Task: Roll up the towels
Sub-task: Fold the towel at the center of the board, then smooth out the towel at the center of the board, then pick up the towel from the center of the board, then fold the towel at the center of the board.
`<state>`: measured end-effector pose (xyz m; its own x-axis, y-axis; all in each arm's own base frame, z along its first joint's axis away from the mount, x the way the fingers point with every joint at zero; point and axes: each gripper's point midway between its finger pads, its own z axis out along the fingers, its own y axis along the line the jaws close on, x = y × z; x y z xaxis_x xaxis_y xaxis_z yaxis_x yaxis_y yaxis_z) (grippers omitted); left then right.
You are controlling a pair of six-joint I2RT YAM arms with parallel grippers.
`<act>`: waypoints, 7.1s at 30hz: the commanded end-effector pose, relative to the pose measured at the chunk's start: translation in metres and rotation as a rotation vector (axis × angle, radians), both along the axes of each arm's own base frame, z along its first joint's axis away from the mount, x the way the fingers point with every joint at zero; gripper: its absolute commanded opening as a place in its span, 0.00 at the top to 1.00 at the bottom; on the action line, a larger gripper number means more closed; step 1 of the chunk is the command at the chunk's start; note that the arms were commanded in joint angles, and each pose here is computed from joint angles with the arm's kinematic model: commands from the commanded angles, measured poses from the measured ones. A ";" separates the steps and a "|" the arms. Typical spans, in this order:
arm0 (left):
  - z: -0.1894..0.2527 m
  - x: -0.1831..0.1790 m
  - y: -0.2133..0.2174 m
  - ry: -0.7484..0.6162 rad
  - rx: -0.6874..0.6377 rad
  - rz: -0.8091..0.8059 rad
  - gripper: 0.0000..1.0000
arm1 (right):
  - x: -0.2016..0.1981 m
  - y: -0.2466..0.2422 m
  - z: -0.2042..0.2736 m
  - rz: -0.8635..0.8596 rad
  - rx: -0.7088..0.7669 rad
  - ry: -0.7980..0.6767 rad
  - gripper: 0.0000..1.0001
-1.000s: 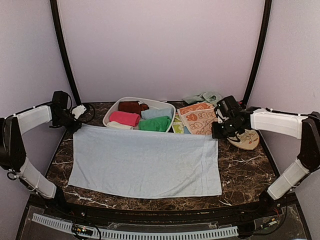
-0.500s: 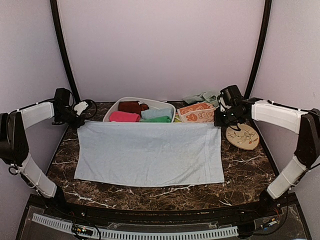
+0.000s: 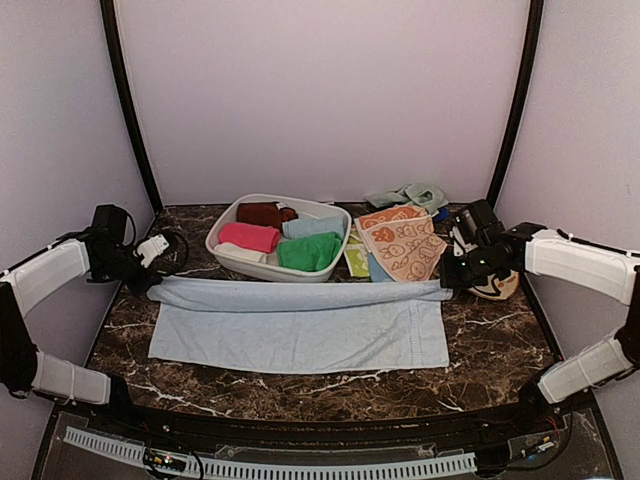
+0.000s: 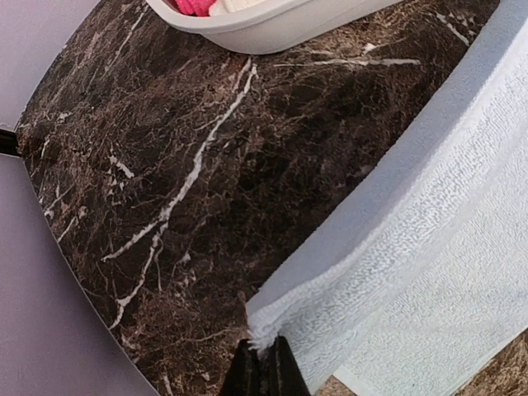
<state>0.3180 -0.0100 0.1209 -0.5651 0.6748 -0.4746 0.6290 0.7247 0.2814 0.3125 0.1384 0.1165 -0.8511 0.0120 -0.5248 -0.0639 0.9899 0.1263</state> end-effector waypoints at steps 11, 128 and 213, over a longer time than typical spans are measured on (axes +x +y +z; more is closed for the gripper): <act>-0.052 -0.098 -0.004 0.158 0.054 -0.103 1.00 | -0.086 -0.010 -0.031 -0.065 0.009 0.151 1.00; -0.026 -0.092 -0.074 0.178 -0.172 -0.348 0.27 | -0.053 -0.099 -0.003 -0.263 -0.197 0.190 1.00; -0.027 -0.067 -0.034 0.169 -0.118 -0.185 0.27 | -0.063 0.479 0.000 0.517 0.795 0.447 0.64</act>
